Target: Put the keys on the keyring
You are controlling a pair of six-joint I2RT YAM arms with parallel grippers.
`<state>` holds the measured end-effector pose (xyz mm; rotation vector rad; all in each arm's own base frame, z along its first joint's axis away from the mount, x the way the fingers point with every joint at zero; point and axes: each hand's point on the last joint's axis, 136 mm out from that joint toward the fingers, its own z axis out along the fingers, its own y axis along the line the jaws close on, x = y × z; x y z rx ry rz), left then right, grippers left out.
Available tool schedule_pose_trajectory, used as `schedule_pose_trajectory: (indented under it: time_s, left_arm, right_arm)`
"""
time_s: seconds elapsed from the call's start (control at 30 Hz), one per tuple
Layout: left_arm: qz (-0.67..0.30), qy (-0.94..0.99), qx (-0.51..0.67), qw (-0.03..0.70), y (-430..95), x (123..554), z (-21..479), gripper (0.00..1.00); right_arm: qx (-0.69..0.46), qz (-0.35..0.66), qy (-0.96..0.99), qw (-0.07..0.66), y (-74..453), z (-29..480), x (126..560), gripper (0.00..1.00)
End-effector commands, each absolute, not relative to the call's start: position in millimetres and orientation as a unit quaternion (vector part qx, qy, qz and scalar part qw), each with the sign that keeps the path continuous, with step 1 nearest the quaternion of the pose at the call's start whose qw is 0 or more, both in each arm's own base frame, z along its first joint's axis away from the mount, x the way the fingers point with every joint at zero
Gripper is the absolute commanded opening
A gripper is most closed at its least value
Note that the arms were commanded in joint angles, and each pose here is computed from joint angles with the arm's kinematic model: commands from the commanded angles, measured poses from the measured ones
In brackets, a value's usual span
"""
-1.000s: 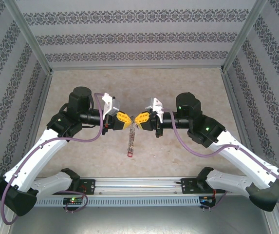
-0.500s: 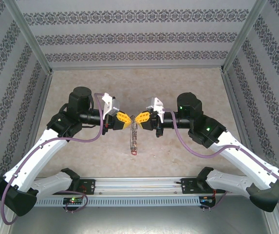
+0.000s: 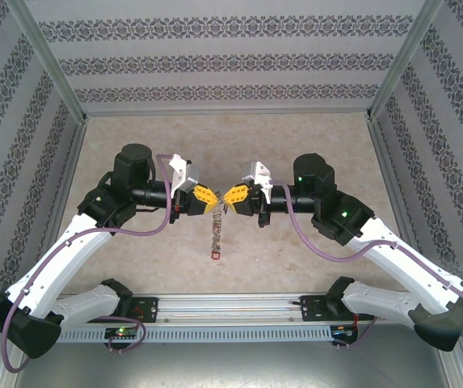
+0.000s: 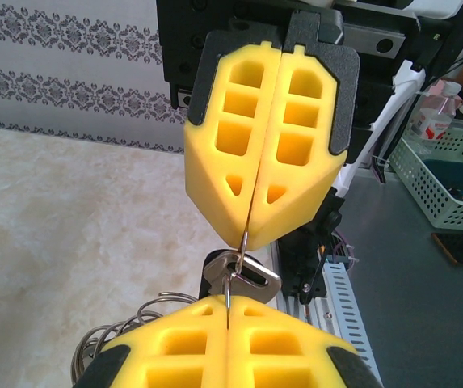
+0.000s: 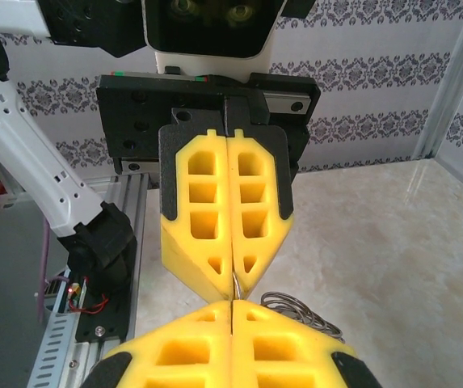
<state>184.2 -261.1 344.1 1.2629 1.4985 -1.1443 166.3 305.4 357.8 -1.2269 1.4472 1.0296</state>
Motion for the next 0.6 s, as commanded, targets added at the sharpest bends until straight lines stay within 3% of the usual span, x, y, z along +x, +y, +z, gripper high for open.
schedule_pose_trajectory:
  time_s: [0.0, 0.57]
  left_arm:
    - [-0.449, 0.573, 0.518, 0.450, -257.5, 181.9, 361.4, 0.00]
    - [-0.449, 0.572, 0.518, 0.450, -257.2, 181.1, 361.6, 0.00]
  right_arm:
    - [-0.501, 0.426, 0.582, 0.479, 308.9, 360.8, 165.1, 0.00]
    - [-0.494, 0.423, 0.583, 0.487, 304.0, 360.5, 167.3, 0.00]
